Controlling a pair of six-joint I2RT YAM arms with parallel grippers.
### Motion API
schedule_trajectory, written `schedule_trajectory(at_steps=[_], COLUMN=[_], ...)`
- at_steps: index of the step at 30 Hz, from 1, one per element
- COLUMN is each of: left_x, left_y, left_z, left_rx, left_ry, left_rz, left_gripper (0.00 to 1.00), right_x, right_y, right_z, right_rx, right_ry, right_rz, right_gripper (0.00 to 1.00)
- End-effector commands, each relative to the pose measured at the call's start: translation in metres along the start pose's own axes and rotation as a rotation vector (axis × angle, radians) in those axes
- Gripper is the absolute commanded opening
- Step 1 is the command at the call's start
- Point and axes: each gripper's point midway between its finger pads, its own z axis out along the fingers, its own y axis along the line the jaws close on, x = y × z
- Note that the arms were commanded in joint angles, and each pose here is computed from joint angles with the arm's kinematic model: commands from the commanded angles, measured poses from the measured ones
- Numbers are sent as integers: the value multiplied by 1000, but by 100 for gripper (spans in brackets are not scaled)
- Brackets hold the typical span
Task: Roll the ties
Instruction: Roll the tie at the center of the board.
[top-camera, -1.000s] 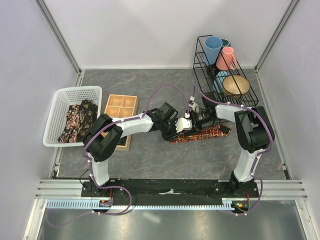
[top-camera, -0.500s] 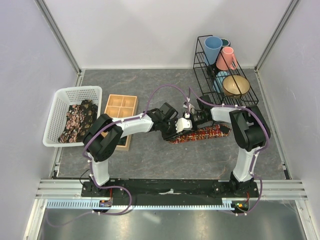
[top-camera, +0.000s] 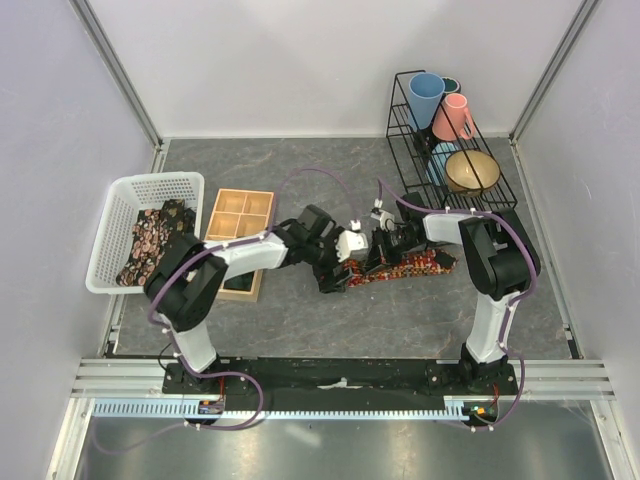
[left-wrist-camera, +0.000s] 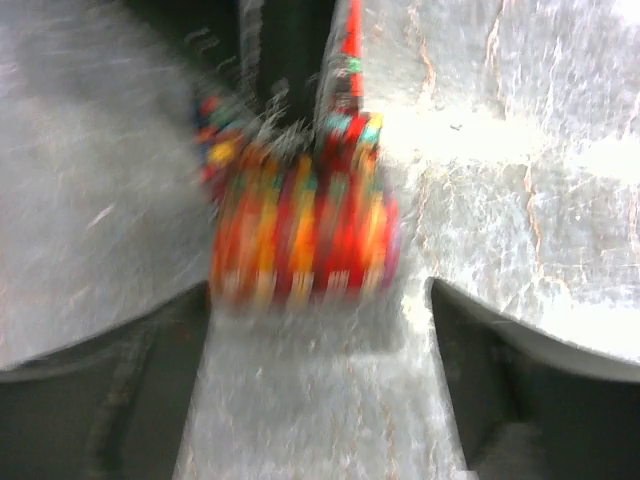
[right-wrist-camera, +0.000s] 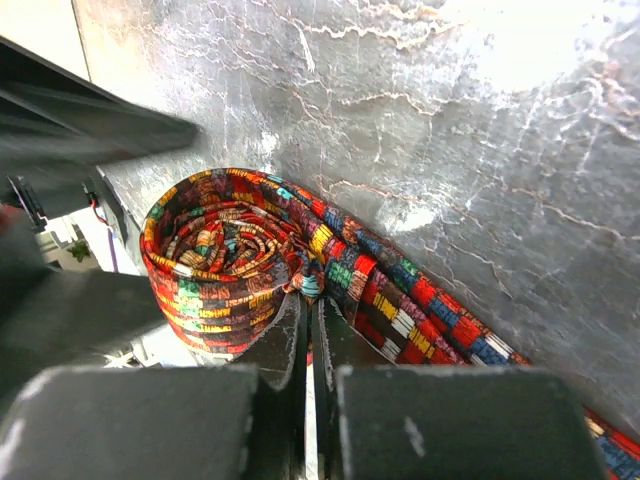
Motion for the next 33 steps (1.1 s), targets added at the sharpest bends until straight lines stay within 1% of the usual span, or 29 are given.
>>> schedule_trajectory(at_steps=[1,3,5,7,8,9,10,11,12,13,14,15,16,17,19,21,23,26,29,31,33], left_x=[-56,-75,-82,-103,-95,-98,-87,-88,-73,-76,-73,-75,-74,-80,-80,-70,-68,-64,-56,-50,-47], left_y=[5,5,0,-2,-8,-8,-9,-10,-21,-17,-17,-10,-11,-12,-15,-10,-3,4,6,7,1], left_z=[-35,-49,-59,-81,-79,-80,-71,-66,-56,-45,-41,-42,-42,-48,-51,-40,-38,-29,-15,-6,-2], left_rx=[-35,-70,-78,-124,-121,-125,-102,-71,7,50,58,24,-10,-39,-85,-101,-145,-163,-146,-136,-110], left_ry=[-286,-378,-422,-519,-526,-555,-528,-511,-433,-414,-404,-437,-519,-587,-669,-647,-655,-653,-630,-610,-599], left_rz=[21,57,76,123,116,104,19,26,-3,41,21,5,20,73,106,74,87,109,127,114,144], left_gripper=[99,100,100,100,100,100,100,100,100,100,100,100,100,100,100,100,100,100,100,100,100], right_x=[16,15,15,15,15,16,16,18,18,19,20,20,20,21,23,26,28,31,34,34,35], right_y=[-50,-54,-55,-58,-58,-58,-59,-59,-59,-57,-55,-53,-51,-48,-44,-40,-39,-41,-40,-40,-41], right_z=[4,4,5,6,6,7,6,6,6,6,7,8,9,11,12,16,18,20,22,23,24], right_rx=[210,225,229,234,234,235,237,237,235,225,217,209,199,189,183,170,165,161,151,143,146], right_ry=[39,40,43,48,51,55,56,59,58,62,62,64,65,72,73,79,86,91,97,97,100], right_rz=[-23,-30,-34,-29,-31,-29,-28,-27,-28,-27,-25,-28,-32,-38,-54,-57,-66,-55,-50,-49,-49], right_gripper=[0,0,0,0,0,0,0,0,0,0,0,0,0,0,0,0,0,0,0,0,0])
